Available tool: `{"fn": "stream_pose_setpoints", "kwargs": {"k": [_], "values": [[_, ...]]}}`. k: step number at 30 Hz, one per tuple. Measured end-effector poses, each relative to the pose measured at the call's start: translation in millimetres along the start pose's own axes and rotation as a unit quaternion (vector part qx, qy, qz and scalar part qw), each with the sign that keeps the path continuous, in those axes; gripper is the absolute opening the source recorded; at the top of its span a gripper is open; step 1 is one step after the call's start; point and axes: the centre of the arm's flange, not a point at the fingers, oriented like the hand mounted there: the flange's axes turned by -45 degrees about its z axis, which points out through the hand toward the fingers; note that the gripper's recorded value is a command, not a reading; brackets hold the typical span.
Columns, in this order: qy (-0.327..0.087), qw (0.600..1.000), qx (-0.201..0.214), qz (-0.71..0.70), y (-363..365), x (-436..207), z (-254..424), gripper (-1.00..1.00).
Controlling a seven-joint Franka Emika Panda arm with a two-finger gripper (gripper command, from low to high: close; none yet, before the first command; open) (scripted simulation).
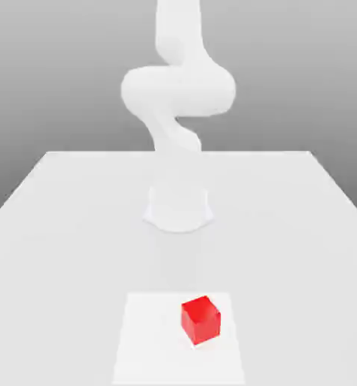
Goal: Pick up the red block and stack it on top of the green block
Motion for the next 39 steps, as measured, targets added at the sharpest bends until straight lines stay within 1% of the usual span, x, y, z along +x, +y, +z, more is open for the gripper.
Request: {"fn": "stream_pose_setpoints", "kwargs": {"k": [5,10,15,20,22,26,27,34,39], "values": [[-0.09,0.994,0.012,-0.052,-10,-36,122,0.0],[-0.175,0.979,0.03,-0.101,-22,-98,221,0.0],[-0.256,0.954,0.052,-0.148,-32,-181,297,0.0],[-0.33,0.921,0.078,-0.192,-42,-272,348,0.0],[-0.338,0.917,0.081,-0.195,-42,-291,364,0.0],[-0.341,0.916,0.082,-0.196,-42,-321,394,0.0],[-0.341,0.916,0.082,-0.196,-42,-325,399,-1.0],[-0.341,0.916,0.082,-0.197,-42,-325,398,-1.0],[-0.341,0.916,0.082,-0.196,-41,-295,365,-1.0]]}}
